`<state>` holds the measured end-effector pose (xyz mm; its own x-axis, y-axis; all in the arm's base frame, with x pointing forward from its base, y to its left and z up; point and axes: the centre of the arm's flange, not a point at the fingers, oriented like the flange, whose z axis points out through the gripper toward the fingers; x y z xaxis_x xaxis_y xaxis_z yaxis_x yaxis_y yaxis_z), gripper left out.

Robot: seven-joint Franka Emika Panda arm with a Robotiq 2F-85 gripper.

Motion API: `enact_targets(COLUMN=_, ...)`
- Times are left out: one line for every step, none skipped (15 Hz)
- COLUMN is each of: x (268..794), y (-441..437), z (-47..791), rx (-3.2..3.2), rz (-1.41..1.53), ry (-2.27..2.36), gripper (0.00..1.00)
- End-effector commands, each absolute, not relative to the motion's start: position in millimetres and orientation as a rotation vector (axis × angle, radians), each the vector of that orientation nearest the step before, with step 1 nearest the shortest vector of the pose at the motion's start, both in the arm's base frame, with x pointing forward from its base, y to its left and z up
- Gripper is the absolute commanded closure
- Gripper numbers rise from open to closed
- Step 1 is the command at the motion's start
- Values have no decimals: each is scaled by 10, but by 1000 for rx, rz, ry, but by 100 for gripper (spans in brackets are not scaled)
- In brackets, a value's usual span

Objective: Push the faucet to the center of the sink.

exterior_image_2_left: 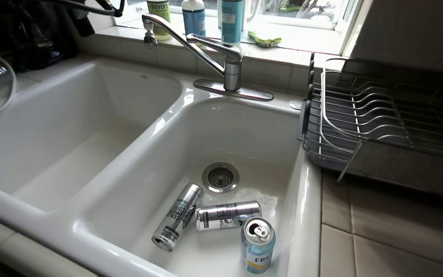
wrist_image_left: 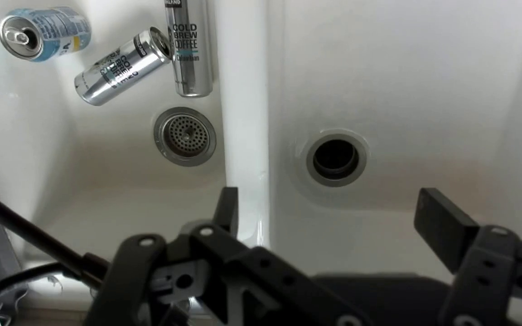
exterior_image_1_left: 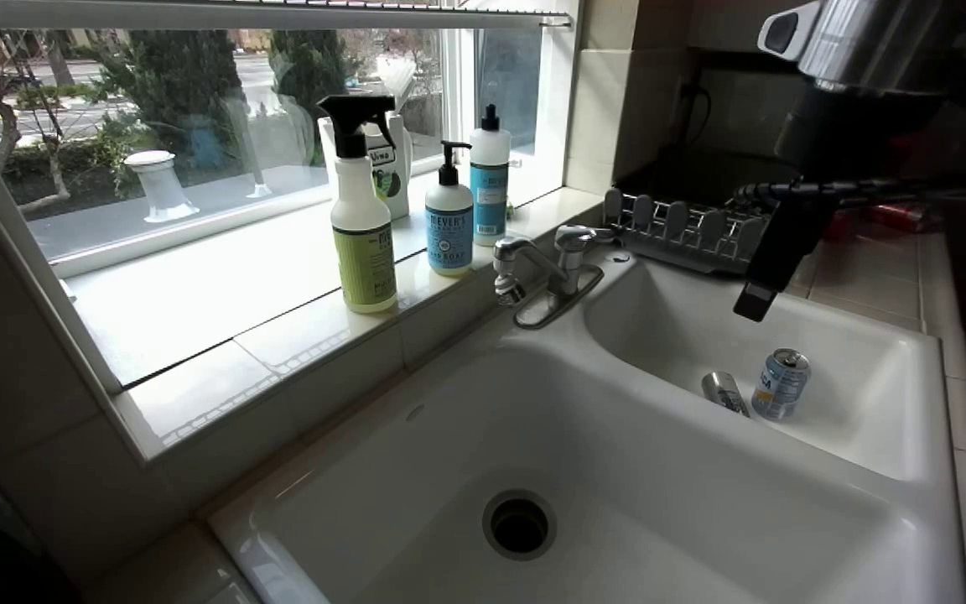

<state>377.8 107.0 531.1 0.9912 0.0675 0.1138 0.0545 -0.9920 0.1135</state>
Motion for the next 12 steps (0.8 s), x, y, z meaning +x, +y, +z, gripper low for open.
enact_targets(x=4438, y=1292, z=5681, rx=3071, rz=178, ry=-62, gripper=0)
enact_targets(x=4574, y=1325, z=5763, rx=3086, rz=190, ry=-99, gripper=0)
enact_targets(x=4744, y=1368, z=5844, rx=3099, rz=204, ry=-159, gripper=0)
enact_targets(x=4868, y=1394, z=5890, rx=3103, rz=215, ry=-207, gripper=0)
enact_targets(x=5022, y=1416, z=5935, rx=3111, rz=225, ry=-278, gripper=0)
enact_targets(x=5156, y=1425, z=5951, rx=3112, rz=238, ry=-352, gripper=0)
enact_targets(x=5304, y=1431, z=5946, rx=3107, rz=241, ry=-447, gripper=0)
enact_targets(x=5413, y=1462, z=5946, rx=3115, rz=237, ry=-512, gripper=0)
enact_targets(x=5536, y=1487, z=5908, rx=3111, rz=231, ry=-577, gripper=0)
enact_targets(x=5629, y=1518, z=5858, rx=3110, rz=230, ry=-597, gripper=0)
enact_targets(x=5300, y=1372, z=5832, rx=3118, rz=276, ry=-498, gripper=0)
enact_targets(x=5407, y=1395, z=5795, rx=3121, rz=266, ry=-529, gripper=0)
